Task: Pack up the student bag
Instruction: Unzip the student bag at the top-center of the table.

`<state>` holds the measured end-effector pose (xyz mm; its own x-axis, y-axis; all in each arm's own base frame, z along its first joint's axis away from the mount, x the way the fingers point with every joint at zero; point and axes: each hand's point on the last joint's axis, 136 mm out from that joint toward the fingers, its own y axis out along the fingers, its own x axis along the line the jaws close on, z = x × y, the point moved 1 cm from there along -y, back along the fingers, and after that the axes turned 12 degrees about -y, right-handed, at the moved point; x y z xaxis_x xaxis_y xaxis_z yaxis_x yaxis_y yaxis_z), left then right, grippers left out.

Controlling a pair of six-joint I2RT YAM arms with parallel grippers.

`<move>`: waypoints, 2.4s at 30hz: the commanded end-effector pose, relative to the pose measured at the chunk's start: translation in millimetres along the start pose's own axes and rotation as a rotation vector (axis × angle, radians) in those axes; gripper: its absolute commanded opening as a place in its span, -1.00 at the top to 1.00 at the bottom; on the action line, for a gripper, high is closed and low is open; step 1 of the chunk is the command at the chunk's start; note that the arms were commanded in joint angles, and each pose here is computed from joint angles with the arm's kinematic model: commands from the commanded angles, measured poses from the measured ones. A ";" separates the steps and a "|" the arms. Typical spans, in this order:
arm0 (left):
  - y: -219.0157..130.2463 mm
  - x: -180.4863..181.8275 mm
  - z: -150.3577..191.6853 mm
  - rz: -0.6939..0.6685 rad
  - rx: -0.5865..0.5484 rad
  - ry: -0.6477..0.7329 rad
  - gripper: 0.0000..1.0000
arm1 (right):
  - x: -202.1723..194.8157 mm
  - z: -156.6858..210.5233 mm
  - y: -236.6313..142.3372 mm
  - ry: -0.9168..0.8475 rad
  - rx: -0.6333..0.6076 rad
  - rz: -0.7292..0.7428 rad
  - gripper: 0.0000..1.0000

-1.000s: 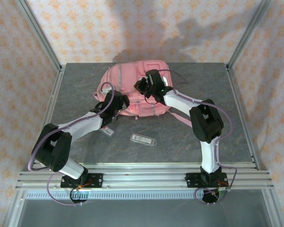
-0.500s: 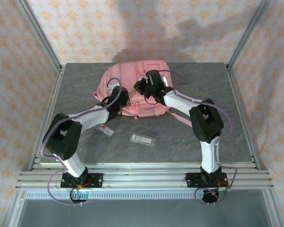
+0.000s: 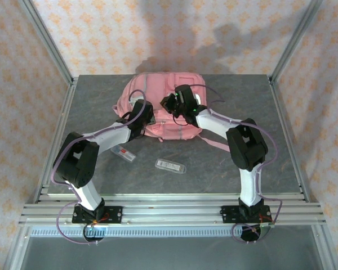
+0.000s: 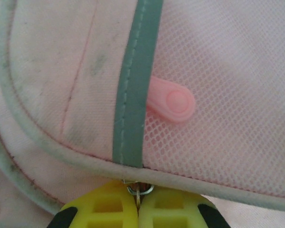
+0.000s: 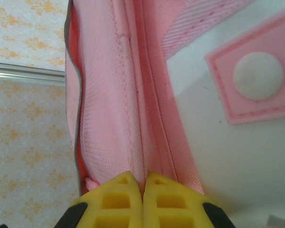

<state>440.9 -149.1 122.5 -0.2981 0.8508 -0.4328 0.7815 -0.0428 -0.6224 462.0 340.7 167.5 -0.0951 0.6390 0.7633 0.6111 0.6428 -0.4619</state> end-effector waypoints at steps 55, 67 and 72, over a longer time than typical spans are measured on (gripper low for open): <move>-30.5 -97.7 89.2 0.208 0.238 0.240 1.00 | -71.4 -15.5 -57.6 0.004 0.034 0.133 1.00; -31.7 -3.5 42.7 0.025 0.171 0.151 1.00 | -89.3 -34.3 -82.1 0.020 -0.069 0.175 1.00; -30.4 5.4 40.9 0.012 0.187 0.162 1.00 | -86.6 -35.8 -79.0 0.015 -0.067 0.162 1.00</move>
<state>402.3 -197.8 127.6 -0.0979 0.8927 -0.4398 0.6935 -0.2558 -0.6736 433.6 243.5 138.5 0.0112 0.7045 0.7096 0.5824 0.5723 -0.5773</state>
